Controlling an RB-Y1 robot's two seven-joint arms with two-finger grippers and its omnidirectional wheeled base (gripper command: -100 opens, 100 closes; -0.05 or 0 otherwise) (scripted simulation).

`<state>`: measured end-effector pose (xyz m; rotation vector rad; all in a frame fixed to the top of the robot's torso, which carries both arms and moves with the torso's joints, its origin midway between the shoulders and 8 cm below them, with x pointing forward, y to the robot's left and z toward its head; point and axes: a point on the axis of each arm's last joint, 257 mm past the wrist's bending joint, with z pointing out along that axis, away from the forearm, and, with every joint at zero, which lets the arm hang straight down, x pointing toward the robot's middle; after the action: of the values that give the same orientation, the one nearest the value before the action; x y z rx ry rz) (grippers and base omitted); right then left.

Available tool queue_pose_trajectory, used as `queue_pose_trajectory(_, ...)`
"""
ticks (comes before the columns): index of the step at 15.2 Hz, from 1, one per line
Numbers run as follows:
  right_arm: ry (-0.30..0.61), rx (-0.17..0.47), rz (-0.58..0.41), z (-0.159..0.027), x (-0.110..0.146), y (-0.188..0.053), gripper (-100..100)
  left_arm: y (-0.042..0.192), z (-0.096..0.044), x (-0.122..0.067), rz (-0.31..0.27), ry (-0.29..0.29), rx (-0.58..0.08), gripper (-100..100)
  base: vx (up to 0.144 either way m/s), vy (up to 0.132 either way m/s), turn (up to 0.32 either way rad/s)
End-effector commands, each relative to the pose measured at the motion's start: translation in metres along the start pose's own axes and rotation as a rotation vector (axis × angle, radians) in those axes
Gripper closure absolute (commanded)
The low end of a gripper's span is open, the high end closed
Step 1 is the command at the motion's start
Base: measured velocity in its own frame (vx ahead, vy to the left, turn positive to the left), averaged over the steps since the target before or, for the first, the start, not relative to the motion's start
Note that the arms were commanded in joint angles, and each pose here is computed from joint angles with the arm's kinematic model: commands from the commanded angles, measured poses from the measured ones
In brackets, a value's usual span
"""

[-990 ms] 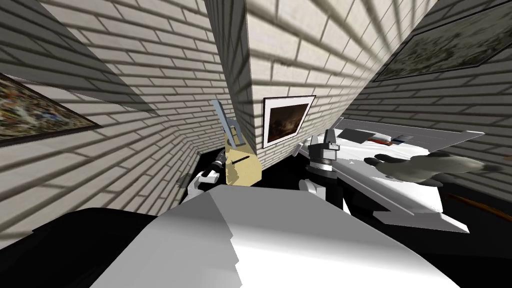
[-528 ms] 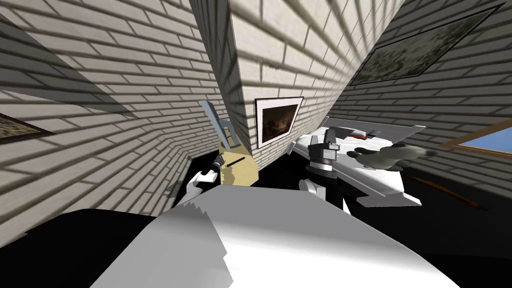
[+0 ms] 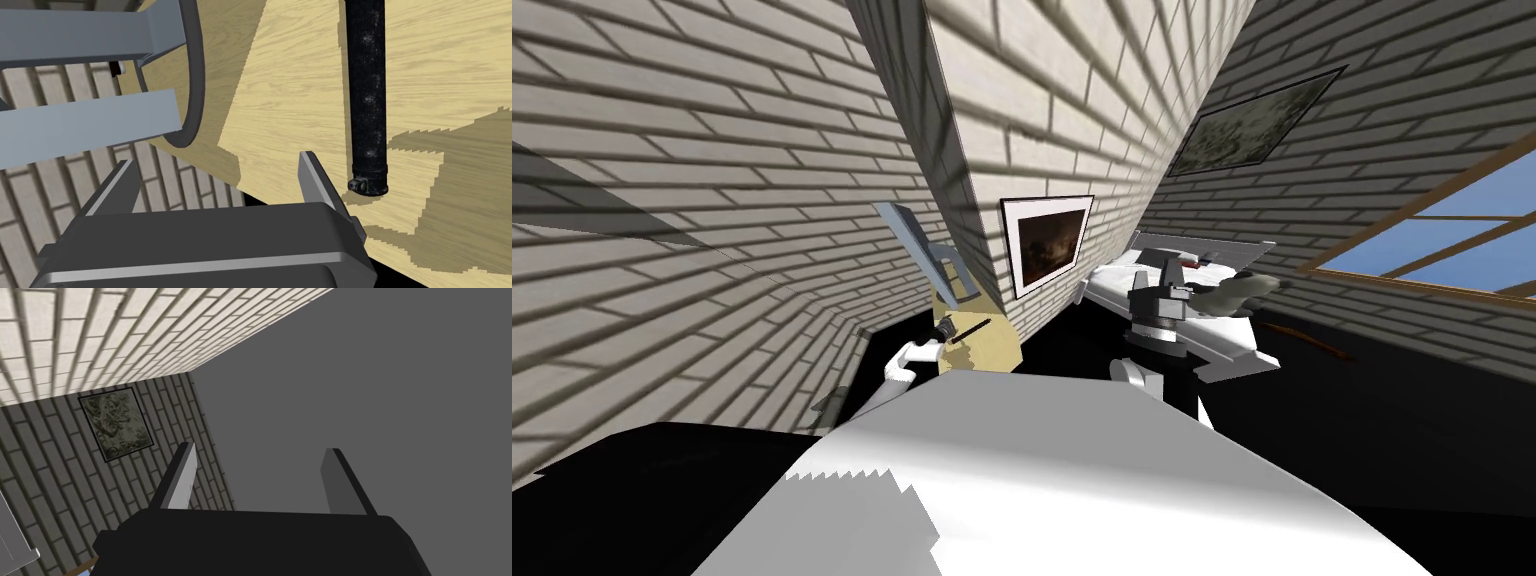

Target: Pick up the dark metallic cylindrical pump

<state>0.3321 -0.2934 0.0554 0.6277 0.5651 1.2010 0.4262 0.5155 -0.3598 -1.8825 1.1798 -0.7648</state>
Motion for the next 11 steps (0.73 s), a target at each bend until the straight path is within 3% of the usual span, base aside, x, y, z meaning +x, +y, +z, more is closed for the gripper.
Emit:
queue_pose_trajectory(1, 0.000, 0.000, 0.000, 0.000, 0.000, 0.000, 0, 0.009, 0.005, -0.010, -0.015, -0.025, -0.030, -100, 0.018, -0.019, -0.045)
queue_pose_trajectory(4, 0.000, 0.000, 0.000, 0.000, 0.000, 0.000, 0, 0.029, 0.011, -0.037, -0.080, -0.096, -0.111, -100, 0.029, -0.025, -0.196)
queue_pose_trajectory(8, 0.000, 0.000, 0.000, 0.000, 0.000, 0.000, 0, 0.044, 0.012, -0.055, -0.115, -0.142, -0.159, -100, 0.028, -0.019, -0.154)
queue_pose_trajectory(11, 0.000, 0.000, 0.000, 0.000, 0.000, 0.000, 0, 0.067, 0.011, -0.079, -0.181, -0.216, -0.236, -100, 0.051, -0.031, -0.226)
